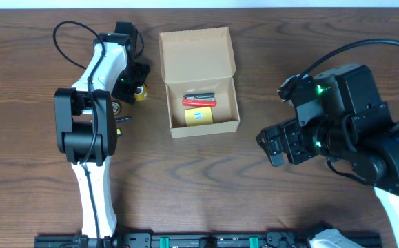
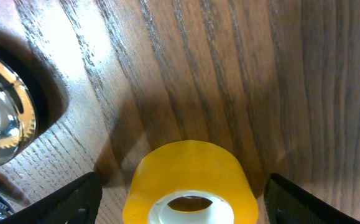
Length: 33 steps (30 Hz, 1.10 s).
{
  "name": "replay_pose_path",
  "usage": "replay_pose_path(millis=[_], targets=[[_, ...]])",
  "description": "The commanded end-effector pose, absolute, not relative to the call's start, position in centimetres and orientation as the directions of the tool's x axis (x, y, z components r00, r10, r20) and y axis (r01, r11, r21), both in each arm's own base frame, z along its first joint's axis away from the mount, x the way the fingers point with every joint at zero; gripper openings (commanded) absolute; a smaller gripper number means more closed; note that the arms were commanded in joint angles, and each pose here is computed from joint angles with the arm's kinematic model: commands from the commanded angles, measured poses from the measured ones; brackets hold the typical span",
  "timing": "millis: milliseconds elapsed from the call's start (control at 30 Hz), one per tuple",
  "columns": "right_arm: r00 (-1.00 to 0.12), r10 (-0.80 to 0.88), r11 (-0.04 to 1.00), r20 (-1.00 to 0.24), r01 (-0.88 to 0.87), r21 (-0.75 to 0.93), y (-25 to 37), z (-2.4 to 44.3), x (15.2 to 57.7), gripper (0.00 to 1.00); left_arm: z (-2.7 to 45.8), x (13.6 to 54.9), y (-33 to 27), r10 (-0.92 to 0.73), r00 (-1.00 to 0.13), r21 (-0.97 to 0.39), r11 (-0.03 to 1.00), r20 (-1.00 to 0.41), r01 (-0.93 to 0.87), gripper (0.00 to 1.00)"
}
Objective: Pack container
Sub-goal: 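Close the left gripper on the yellow tape roll, then lift the tape roll and carry it over the box with the left gripper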
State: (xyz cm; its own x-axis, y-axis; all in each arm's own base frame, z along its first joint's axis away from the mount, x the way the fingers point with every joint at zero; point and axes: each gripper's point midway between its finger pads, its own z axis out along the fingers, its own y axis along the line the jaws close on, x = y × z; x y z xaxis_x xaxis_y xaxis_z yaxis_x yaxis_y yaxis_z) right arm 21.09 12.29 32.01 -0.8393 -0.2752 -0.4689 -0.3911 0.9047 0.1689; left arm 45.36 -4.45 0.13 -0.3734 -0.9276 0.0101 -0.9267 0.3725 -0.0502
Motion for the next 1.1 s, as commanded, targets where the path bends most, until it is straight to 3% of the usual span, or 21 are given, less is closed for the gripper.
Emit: replay_pose_path(millis=[0, 1067], targets=[[-0.836, -0.283, 0.904, -0.470, -0.396, 0.160, 12.13, 32.00, 21.17, 0.99, -0.83, 44.86, -4.18, -0.930, -0.367, -0.025, 0.367, 0.019, -0.930, 0.84], [-0.836, -0.283, 0.904, -0.470, -0.396, 0.160, 12.13, 32.00, 21.18, 0.99, -0.75, 44.58, -4.33, -0.934, -0.345, -0.034, 0.343, 0.091, -0.939, 0.36]])
